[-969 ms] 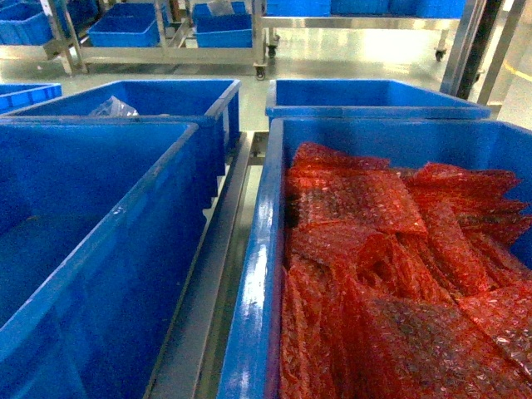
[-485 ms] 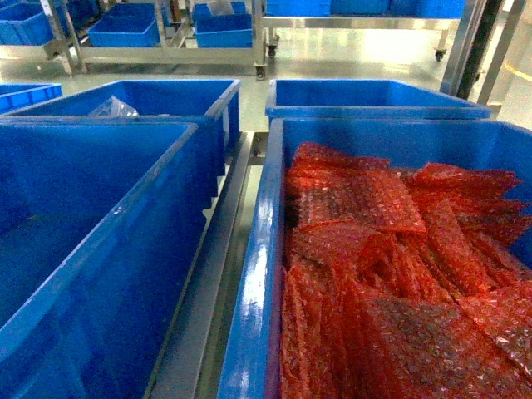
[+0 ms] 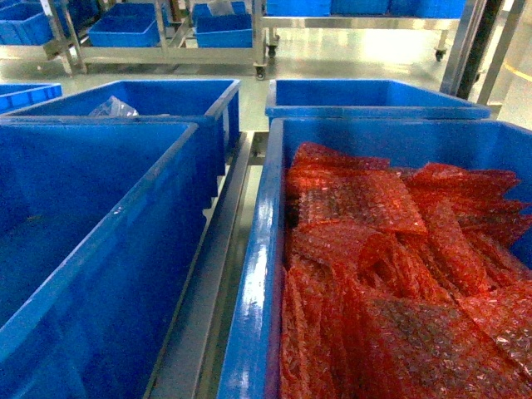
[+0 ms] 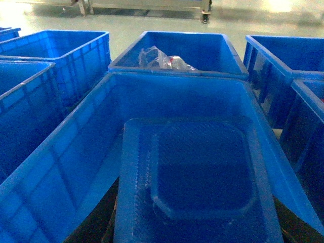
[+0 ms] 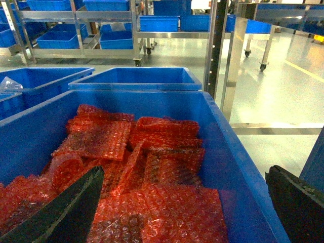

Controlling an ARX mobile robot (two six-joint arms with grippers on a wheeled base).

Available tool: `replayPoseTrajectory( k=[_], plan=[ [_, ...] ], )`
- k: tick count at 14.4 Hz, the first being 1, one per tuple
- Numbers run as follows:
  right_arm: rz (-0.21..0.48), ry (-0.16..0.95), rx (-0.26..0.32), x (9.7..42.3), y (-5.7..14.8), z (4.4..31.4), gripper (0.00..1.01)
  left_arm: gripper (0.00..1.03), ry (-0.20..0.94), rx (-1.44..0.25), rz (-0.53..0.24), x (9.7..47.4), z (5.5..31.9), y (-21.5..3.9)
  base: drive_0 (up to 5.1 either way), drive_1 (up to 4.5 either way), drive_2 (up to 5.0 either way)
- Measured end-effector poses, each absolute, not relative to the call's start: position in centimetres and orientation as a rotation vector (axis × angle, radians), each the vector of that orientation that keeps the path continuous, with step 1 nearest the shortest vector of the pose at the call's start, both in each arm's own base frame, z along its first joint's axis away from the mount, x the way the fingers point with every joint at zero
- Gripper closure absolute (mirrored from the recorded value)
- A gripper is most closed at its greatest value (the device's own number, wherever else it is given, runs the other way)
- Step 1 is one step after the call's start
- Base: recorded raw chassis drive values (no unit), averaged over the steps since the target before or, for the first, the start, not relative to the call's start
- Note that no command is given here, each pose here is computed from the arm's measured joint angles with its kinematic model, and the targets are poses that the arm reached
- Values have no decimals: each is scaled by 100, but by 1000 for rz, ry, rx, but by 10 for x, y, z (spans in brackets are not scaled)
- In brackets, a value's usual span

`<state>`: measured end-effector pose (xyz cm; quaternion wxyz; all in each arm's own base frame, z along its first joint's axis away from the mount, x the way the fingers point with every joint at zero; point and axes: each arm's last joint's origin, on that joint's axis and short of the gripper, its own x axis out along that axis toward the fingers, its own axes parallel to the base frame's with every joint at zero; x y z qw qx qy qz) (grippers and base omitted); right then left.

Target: Pick blue part to blue bin on bottom shelf

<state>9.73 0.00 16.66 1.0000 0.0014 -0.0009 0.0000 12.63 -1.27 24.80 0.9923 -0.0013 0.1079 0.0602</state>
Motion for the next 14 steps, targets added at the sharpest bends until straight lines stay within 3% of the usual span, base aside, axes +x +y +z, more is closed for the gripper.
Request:
replayPoseTrajectory(
  k=[3, 5, 7, 9, 11, 12, 13, 14],
  plan=[
    [0, -2, 2, 97, 0, 167, 3, 60, 330, 87, 311, 131, 244, -15, 0, 0, 0],
    [0, -1, 3, 97, 0, 167, 3, 60, 311, 55, 312, 144, 251, -14, 0, 0, 0],
    [0, -1, 2, 97, 0, 167, 3, 60, 285, -13, 290, 179, 257, -10, 0, 0, 0],
    [0, -2, 3, 97, 0, 167, 3, 37, 354, -47, 265, 215, 245, -12, 0, 0, 0],
    [0, -2, 2, 97, 0, 167, 3, 13, 347, -55, 260, 213, 245, -12, 0, 0, 0],
    [0, -2, 3, 97, 0, 167, 3, 15, 189, -81, 176, 213, 248, -9, 0, 0, 0],
    [0, -1, 3, 97, 0, 167, 3, 28, 75, -62, 75, 204, 239, -1, 0, 0, 0],
    [0, -1, 2, 97, 0, 167, 3, 40, 32, -41, 30, 192, 225, 1, 0, 0, 0]
  ],
)
